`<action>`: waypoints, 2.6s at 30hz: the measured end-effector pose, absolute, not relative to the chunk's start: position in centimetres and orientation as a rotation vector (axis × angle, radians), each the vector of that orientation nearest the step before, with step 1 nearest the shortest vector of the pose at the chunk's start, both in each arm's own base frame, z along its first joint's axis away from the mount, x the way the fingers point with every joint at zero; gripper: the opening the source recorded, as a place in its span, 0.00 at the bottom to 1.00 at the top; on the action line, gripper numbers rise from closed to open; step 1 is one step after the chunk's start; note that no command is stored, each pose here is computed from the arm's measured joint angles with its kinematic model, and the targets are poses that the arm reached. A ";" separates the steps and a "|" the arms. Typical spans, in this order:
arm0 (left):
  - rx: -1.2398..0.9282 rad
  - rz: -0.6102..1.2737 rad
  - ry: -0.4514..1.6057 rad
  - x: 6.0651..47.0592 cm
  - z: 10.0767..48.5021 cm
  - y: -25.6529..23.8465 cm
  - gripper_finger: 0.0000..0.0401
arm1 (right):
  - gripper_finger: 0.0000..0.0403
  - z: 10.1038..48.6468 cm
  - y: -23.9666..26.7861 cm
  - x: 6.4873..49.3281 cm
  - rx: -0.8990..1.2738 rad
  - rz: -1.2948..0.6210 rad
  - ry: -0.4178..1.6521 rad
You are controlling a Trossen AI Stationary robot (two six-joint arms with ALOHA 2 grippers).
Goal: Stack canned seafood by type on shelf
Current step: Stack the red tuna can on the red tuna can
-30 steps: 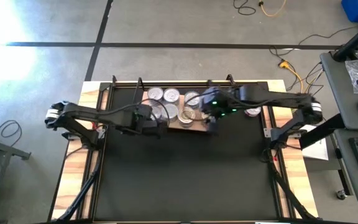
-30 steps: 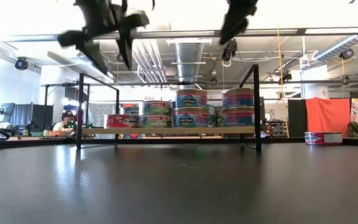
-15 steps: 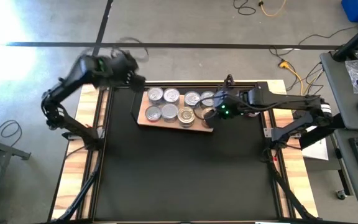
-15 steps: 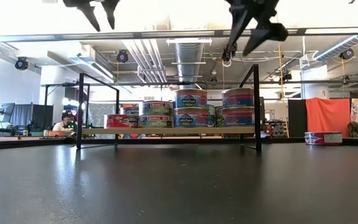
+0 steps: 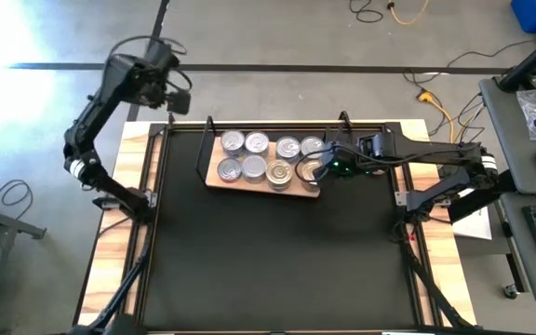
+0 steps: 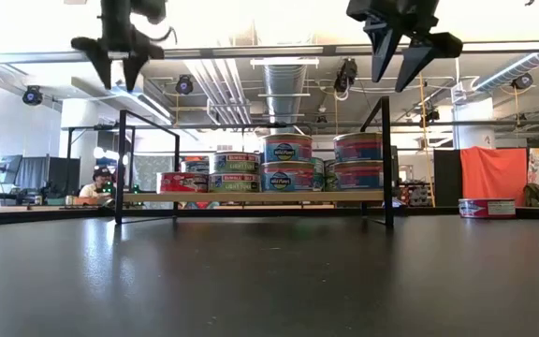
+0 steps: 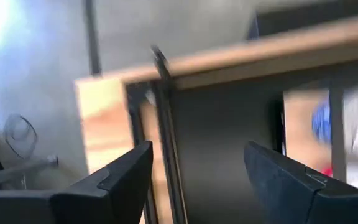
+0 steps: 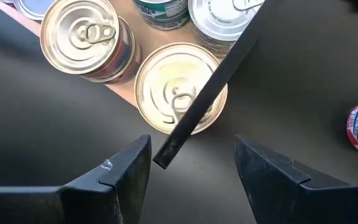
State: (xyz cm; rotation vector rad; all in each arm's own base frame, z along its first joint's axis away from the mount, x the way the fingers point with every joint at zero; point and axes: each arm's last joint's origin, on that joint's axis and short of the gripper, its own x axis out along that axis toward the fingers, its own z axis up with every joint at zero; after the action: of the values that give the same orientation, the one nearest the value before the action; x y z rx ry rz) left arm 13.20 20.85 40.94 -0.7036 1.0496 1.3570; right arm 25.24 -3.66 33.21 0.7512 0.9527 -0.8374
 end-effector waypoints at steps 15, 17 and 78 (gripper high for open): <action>-0.909 0.990 1.404 16.2 27.7 19.2 0.28 | 0.54 34.4 -3.4 22.9 0.718 -0.775 1.011; -0.897 0.973 1.428 16.7 27.0 18.5 0.25 | 0.54 34.6 -3.5 22.2 0.719 -0.791 1.027; -0.627 0.826 0.405 14.8 39.0 6.6 0.46 | 0.18 16.2 -10.9 10.6 1.784 -1.986 -0.411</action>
State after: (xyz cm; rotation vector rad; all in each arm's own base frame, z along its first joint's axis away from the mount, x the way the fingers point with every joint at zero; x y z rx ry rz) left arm 14.80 6.63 39.00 -0.6274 0.4053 0.8262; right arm 10.64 -10.90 16.19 1.7838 -0.4106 -1.9862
